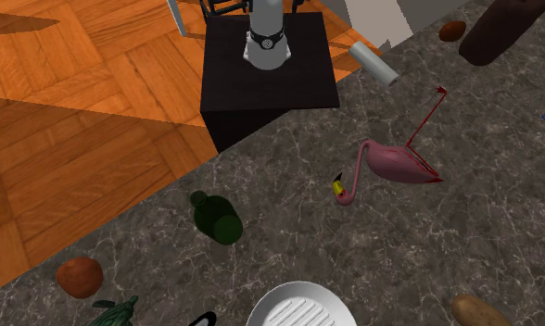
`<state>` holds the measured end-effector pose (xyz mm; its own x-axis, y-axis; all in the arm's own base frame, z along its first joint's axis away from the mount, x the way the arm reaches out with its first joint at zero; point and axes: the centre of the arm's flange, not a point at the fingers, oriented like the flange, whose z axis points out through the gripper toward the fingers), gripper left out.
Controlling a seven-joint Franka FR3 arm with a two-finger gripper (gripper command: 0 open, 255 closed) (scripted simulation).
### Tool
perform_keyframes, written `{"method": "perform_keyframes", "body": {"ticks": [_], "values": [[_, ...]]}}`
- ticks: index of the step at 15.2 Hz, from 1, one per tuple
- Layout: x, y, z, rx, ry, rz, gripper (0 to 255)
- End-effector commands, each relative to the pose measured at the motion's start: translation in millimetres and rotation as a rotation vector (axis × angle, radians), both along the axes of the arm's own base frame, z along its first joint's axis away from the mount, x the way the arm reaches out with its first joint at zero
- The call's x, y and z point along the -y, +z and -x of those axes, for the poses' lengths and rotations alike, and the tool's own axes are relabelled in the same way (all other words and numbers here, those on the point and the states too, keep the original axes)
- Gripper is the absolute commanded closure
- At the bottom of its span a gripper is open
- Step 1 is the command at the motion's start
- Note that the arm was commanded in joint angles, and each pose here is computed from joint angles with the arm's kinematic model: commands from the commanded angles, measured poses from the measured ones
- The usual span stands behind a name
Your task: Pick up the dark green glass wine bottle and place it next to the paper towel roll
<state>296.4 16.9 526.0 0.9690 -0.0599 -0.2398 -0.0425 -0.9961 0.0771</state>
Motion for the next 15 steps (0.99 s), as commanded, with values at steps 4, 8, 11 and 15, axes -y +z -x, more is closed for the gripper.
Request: {"method": "perform_keyframes", "body": {"ticks": [4,8,11,15], "values": [[16.3,-6.9,-32.2,0.024,0.003,-0.011,0],[37.8,-15.2,-75.4,0.057,0.007,-0.026,0],[53.7,-20.6,-108.1,0.082,0.009,-0.037,0],[74.8,-26.9,-151.8,0.114,0.013,-0.051,0]]}}
